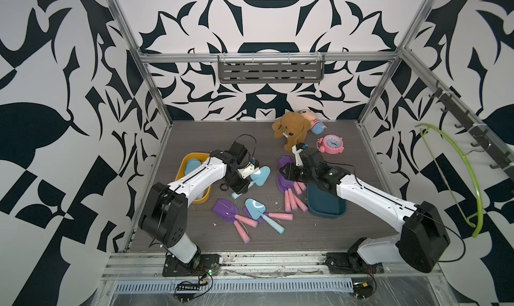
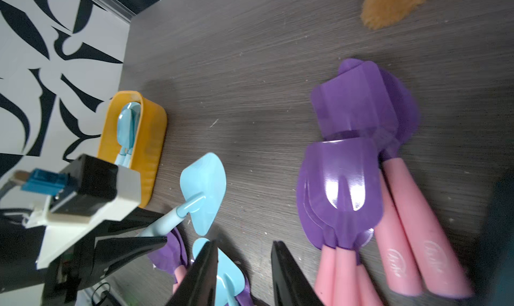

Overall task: Sort the small shovels by color and place them into the storage box
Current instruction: Pick up the shovel from the center of the board.

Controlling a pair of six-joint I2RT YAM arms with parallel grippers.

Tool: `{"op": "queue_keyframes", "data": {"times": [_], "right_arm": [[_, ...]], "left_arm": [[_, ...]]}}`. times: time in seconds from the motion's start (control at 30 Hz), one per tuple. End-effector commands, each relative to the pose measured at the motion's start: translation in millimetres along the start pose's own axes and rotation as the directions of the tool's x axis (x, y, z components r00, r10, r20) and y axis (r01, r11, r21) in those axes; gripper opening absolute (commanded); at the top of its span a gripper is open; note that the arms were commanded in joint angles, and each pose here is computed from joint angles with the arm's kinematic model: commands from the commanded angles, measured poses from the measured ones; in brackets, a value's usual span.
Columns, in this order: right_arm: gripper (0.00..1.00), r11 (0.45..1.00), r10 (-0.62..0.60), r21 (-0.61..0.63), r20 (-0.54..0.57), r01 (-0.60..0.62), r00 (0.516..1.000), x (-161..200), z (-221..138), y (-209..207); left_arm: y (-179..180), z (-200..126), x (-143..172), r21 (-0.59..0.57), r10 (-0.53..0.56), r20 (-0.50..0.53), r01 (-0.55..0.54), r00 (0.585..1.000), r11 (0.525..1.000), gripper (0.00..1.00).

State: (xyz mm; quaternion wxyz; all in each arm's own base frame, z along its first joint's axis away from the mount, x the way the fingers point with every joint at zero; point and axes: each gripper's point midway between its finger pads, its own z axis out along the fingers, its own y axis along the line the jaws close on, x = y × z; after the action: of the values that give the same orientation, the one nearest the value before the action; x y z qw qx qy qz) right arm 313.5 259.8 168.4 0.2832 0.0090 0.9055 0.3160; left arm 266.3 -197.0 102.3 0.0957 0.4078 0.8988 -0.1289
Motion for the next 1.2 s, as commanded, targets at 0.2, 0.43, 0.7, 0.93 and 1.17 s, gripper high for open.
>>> {"op": "queue_keyframes", "data": {"times": [0.2,0.43,0.7,0.93,1.17], "right_arm": [[0.38,0.986,0.013,-0.167,0.009,-0.011,1.000,-19,26,58],[0.38,0.979,0.021,-0.205,-0.001,-0.021,1.000,-23,47,74],[0.38,0.982,0.028,-0.188,-0.011,-0.029,1.000,-27,67,74],[0.11,0.973,0.035,-0.227,-0.001,-0.034,0.999,-38,75,87],[0.00,0.981,-0.013,-0.194,0.040,0.021,0.999,-43,66,87]], "left_arm": [[7,-19,-3,0.023,-0.085,0.091,0.083,0.992,0.996,0.00],[8,-25,-2,0.022,-0.091,0.118,0.089,0.989,0.996,0.00],[5,-30,-4,0.038,-0.096,0.141,0.091,0.985,0.995,0.00],[-2,-31,-3,0.072,-0.098,0.157,0.087,0.983,0.994,0.00],[3,-39,-5,0.095,-0.144,0.185,0.128,0.972,0.987,0.39]]}}
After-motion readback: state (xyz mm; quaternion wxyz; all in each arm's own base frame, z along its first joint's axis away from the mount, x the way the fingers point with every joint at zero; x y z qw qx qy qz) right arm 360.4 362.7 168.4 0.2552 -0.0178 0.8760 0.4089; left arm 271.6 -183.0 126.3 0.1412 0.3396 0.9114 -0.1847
